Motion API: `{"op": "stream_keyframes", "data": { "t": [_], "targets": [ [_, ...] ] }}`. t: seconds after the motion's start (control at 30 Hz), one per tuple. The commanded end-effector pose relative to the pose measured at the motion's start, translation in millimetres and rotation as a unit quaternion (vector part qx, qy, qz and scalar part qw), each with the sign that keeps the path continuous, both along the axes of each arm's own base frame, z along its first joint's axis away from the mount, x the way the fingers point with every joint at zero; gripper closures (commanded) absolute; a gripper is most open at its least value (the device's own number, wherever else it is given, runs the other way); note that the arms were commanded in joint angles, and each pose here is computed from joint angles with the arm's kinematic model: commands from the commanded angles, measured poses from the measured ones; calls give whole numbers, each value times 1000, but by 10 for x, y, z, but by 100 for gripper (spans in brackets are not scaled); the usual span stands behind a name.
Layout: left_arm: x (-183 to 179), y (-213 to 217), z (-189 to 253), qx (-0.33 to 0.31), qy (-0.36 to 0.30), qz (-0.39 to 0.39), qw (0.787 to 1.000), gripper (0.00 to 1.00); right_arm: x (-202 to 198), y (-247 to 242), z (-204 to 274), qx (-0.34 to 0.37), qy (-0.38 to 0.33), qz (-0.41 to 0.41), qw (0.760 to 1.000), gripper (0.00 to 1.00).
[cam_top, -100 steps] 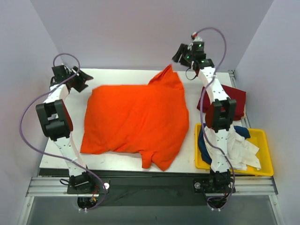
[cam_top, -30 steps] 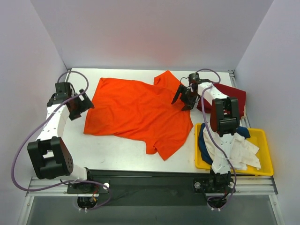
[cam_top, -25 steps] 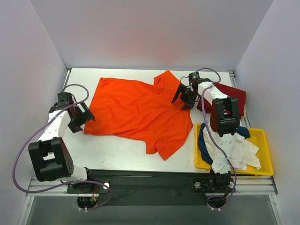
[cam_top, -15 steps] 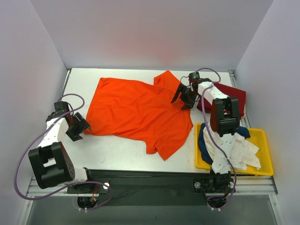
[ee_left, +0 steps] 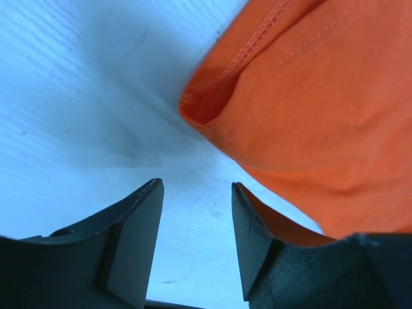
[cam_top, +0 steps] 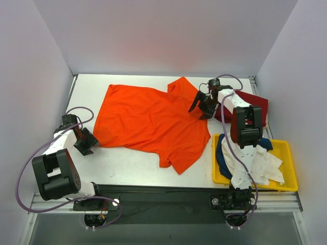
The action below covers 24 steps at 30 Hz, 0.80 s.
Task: Fold and stack the t-shirts
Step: Flatten out the tshirt
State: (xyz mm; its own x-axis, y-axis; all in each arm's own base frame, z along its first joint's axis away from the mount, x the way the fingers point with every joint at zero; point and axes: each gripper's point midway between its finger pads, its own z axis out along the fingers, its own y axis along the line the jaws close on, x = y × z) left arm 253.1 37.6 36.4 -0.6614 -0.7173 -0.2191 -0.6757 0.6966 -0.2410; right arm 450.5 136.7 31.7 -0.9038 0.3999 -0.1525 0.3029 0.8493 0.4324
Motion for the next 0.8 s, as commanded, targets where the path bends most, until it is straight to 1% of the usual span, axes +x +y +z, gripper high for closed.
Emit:
{"op": "stream_keyframes", "data": {
  "t": [0.0, 0.17, 0.43, 0.77],
  "targets": [
    [178, 110, 2, 17, -24, 8, 1000, 43, -115, -39, 96, 4, 10, 6, 1000, 29],
    [213, 194, -86, 24, -15, 17, 999, 44, -123, -91, 100, 5, 11, 1, 1000, 29],
    [358, 274, -54, 36, -33, 22, 999, 48, -125, -169, 103, 6, 12, -4, 1000, 29],
    [518, 253, -19, 20, -57, 30, 998, 51, -105, -199, 67, 11, 17, -8, 1000, 29]
  ]
}}
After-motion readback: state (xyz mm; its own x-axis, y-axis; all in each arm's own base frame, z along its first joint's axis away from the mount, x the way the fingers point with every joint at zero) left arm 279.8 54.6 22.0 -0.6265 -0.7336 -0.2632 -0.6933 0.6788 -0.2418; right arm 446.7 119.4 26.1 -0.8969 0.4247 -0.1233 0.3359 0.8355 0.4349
